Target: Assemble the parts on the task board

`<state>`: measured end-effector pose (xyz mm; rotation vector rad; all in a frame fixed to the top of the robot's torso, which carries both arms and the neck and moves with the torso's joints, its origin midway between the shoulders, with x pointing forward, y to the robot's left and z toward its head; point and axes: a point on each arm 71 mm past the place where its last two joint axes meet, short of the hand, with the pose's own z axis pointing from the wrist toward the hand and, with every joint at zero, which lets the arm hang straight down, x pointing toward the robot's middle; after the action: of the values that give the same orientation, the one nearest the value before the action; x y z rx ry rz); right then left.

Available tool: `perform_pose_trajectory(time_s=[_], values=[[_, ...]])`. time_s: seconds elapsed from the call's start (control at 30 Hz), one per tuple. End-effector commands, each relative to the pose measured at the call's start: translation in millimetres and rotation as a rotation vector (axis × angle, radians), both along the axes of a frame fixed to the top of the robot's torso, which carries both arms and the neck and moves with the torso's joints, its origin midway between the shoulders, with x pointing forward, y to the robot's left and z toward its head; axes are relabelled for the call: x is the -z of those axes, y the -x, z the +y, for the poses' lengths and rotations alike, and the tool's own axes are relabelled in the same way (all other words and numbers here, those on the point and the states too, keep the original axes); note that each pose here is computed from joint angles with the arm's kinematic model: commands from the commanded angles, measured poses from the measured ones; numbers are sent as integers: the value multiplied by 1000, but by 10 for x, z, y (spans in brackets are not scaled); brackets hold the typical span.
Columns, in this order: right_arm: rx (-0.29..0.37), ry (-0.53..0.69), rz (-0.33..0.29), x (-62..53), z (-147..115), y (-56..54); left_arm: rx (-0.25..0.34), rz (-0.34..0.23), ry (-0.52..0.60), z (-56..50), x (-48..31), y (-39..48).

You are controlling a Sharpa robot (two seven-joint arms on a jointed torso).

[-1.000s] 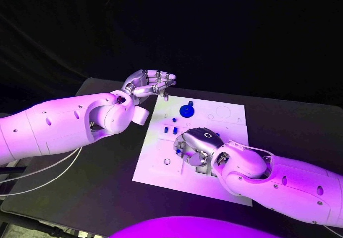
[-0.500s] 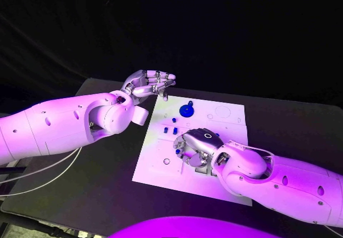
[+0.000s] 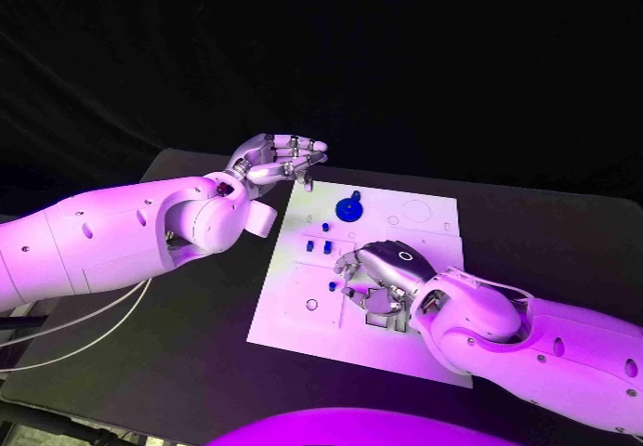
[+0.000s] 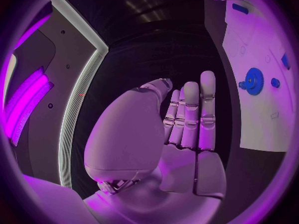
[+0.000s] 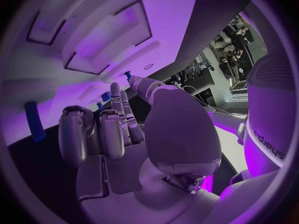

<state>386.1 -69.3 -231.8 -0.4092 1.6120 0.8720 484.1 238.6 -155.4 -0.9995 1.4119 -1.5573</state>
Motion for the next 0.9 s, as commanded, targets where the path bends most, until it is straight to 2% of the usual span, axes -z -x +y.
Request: perform_pose_trajectory(time_s=[0.03,0.23,0.37,0.57,0.9], values=[[13,-36,-32,-112,-87,5,18,-1,11,-15,-11,8],[60,19,-16,-327,-401,-95,15,0,10,3,-11,11],[88,96,11,-429,-646,-239,16,0,11,7,-10,13],[113,171,15,-451,-864,-380,18,0,11,4,-6,14],[105,223,18,-413,-913,-429,17,2,10,11,-1,14]])
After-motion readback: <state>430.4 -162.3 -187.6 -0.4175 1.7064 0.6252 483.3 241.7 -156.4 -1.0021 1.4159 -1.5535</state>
